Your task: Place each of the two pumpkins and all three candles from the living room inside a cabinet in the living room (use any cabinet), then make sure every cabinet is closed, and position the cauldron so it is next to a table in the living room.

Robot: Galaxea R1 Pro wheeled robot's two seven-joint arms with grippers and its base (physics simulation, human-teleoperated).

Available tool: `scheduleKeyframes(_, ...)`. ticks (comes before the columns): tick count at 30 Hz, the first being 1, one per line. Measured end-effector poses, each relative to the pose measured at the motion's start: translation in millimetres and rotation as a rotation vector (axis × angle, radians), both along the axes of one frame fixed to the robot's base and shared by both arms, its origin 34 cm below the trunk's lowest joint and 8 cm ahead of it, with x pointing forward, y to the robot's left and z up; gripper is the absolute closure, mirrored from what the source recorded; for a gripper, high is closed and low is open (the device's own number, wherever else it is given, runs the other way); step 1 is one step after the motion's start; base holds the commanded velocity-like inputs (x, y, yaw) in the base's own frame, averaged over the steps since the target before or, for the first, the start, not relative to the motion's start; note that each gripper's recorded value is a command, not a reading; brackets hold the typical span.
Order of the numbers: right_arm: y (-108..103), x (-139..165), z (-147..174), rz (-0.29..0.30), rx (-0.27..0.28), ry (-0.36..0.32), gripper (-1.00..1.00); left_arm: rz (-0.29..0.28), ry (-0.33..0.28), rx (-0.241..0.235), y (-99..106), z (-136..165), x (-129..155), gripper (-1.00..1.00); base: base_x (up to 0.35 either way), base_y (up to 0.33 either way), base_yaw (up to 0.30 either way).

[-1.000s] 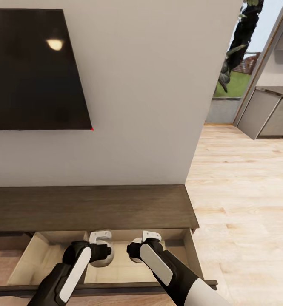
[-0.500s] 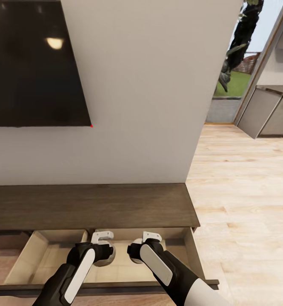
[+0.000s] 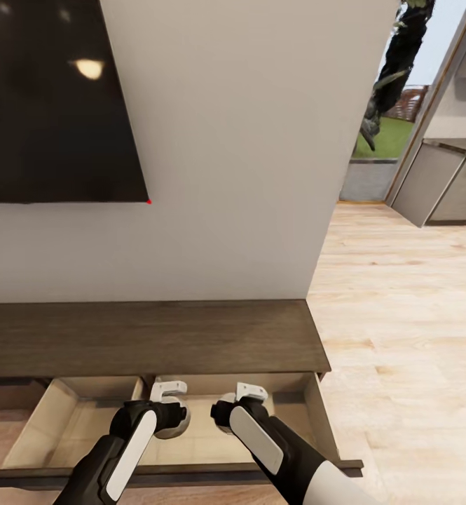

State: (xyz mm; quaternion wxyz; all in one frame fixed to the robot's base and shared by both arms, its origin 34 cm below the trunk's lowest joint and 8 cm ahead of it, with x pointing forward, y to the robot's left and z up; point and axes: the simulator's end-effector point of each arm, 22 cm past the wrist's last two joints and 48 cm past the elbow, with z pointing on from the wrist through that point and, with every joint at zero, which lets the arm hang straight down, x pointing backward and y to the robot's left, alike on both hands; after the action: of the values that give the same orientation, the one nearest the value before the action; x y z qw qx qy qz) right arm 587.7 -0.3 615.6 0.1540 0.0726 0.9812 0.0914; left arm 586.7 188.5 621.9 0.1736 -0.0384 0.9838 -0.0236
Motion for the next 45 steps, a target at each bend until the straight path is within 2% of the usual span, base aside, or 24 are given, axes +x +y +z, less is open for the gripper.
scheduleKeyframes(12, -2.5, -9.5, -30.8, 0.019, -0.036, -0.005, 1.00, -0.001, 0.000, -0.006, -2.3, -20.4, -1.1, 1.00, 0.000, 0.000, 0.000)
scheduleKeyframes(45, -1.8, -10.1, -89.2, 0.000, -0.027, -0.027, 1.00, -0.002, 0.000, -0.016, -5.7, -80.5, -6.7, 1.00, 0.000, 0.000, 0.000)
